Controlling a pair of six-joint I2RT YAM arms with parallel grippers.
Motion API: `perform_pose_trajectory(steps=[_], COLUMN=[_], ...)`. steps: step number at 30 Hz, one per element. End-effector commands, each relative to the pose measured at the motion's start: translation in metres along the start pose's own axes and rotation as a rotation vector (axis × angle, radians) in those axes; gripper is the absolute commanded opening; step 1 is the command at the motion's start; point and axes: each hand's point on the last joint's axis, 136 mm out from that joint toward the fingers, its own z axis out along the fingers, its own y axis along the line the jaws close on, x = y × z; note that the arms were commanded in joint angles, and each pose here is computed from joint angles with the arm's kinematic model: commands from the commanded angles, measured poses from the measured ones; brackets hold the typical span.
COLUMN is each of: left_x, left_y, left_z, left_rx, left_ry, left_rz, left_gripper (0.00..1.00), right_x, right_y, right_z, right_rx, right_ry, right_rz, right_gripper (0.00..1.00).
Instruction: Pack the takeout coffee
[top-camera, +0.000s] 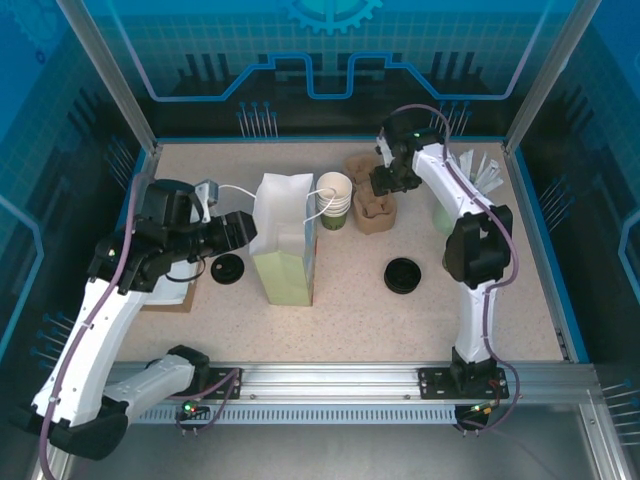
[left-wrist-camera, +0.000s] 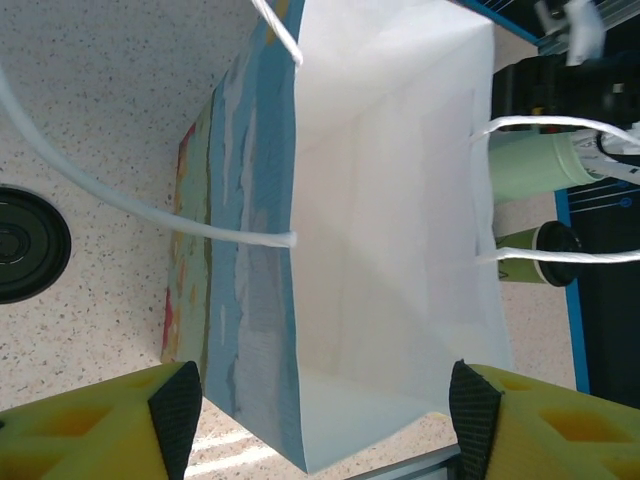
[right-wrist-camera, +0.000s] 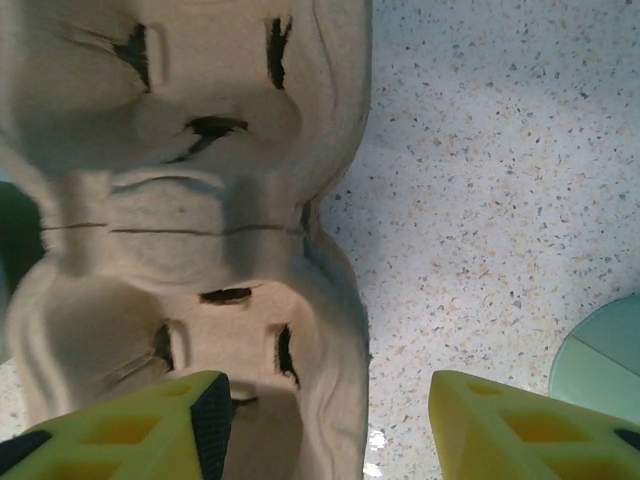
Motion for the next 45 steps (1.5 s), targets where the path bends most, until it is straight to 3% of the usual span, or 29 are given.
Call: perform_pose_trajectory(steps=[1,18,27,37,45], left_x=[0.000,-0.002,-0.002,-0.001,0.001], left_y=[-0.002,-0.003,-0.004,-0.002,0.000], left_z=[-0.010,-0.011,-0.013,-0.012,-0.010], left_rx=[-0.003,-0.004,-0.005,-0.011,-0.011], left_ry=[-0.009,-0.011,-0.015,-0.012,-0.008], left_rz=[0.029,0.036,0.037,0.041,0.042], left_gripper=[0.71,0.72,0.72,0.73,0.73], right_x=[-0.001,0.004,0.004,-0.003,-0.004], right_y=[-0.008,-0.007,-0.007,-0.008,0.003], right_z=[0.005,0.015,0.014,-0.017,-0.037], right_rx=[0.016,0.017,0.017,-0.001,-0.145], right_ry=[0.031,0.069,0.073,0.011,-0.032], right_rz=[-0.010,-0.008,-0.010,-0.012,0.014], right_gripper=[0.55,0.29,0.22,0.16,0.15])
